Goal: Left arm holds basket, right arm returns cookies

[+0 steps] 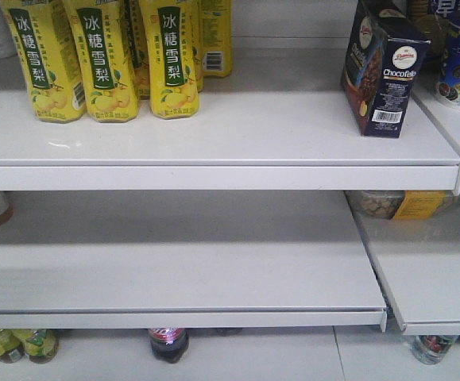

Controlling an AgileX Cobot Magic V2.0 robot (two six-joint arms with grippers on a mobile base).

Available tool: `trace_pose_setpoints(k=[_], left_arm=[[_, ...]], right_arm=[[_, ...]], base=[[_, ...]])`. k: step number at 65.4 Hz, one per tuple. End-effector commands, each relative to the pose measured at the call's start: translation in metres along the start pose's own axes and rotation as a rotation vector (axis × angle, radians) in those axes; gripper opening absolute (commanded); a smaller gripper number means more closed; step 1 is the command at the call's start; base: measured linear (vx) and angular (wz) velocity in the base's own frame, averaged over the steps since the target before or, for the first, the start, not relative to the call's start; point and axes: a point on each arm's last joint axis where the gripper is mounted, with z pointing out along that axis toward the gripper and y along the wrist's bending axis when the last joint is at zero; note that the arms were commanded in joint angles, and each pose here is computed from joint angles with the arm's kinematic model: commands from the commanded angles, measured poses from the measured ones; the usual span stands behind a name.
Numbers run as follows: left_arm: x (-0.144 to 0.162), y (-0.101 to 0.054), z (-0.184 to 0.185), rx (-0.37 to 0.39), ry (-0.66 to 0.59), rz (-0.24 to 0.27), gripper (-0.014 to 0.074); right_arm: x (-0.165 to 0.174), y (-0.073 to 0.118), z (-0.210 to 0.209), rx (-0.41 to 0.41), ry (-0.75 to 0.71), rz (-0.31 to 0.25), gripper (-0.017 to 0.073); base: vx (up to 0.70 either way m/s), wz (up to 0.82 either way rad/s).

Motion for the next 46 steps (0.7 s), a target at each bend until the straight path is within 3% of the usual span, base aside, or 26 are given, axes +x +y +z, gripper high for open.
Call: trace_pose_setpoints(k=[1, 46], left_arm=[[-0.0060, -0.0013, -0.0012, 0.017, -0.103, 0.019, -0.0006], [-0.0060, -0.0013, -0.0012, 0.017, -0.103, 0.019, -0.0006]], right_arm=[[-0.0065, 0.0007, -0.0009, -0.008, -0.082, -0.008, -0.0009], [-0.0065, 0.0007, -0.0009, -0.008, -0.082, -0.008, -0.0009]], base=[[0.00, 0.00], [0.00, 0.00]])
